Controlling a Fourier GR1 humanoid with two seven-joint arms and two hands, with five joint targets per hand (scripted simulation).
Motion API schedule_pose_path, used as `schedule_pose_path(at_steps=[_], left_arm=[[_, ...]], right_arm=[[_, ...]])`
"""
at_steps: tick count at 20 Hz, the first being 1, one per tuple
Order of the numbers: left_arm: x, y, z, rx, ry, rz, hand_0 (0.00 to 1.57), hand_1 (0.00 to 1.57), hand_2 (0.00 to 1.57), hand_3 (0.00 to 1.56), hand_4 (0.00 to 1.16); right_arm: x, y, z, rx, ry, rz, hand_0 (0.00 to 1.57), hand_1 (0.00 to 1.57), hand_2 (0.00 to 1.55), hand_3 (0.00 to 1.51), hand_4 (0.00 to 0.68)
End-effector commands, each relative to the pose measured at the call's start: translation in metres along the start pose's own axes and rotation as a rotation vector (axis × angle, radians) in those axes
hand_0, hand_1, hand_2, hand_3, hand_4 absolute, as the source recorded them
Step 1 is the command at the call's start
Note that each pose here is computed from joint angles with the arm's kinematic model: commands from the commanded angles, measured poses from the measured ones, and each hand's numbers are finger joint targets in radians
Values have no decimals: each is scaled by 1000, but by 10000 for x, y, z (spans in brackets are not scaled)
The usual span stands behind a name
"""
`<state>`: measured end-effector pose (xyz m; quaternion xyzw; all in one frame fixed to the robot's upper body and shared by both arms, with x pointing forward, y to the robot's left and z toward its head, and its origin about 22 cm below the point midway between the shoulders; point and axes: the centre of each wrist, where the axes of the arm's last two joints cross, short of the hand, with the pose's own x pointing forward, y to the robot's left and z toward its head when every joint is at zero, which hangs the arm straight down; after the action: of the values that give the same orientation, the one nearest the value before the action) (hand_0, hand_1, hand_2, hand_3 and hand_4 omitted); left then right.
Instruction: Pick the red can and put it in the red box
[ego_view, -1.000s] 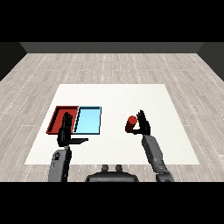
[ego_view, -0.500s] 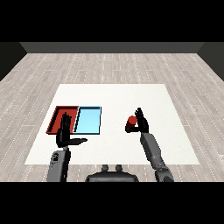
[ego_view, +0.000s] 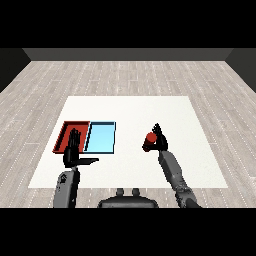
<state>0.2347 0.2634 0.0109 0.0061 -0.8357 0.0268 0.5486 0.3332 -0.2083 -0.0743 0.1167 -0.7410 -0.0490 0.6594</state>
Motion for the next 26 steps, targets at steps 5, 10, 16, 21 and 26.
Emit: schedule_pose_path(at_steps=[5, 10, 16, 21, 26], left_arm=[[-109, -27, -93, 1, -14, -17, 0, 0, 0, 0, 0], [-26, -169, 248, 19, -5, 3, 0, 0, 0, 0, 0], [22, 69, 37, -6, 10, -18, 0, 0, 0, 0, 0], [82, 43, 4, 1, 0, -12, 0, 0, 0, 0, 0], [37, 75, 253, 7, 6, -30, 0, 0, 0, 0, 0]], right_arm=[[-95, -21, 44, -2, 20, 6, 0, 0, 0, 0, 0], [147, 89, -180, 16, 16, 12, 0, 0, 0, 0, 0], [-42, 68, -193, -27, 55, 27, 808, 808, 921, 800, 0], [62, 120, -54, -50, 54, 109, 1488, 1488, 1466, 1441, 663], [112, 191, -129, -39, 20, 176, 1476, 1476, 1457, 1431, 664]])
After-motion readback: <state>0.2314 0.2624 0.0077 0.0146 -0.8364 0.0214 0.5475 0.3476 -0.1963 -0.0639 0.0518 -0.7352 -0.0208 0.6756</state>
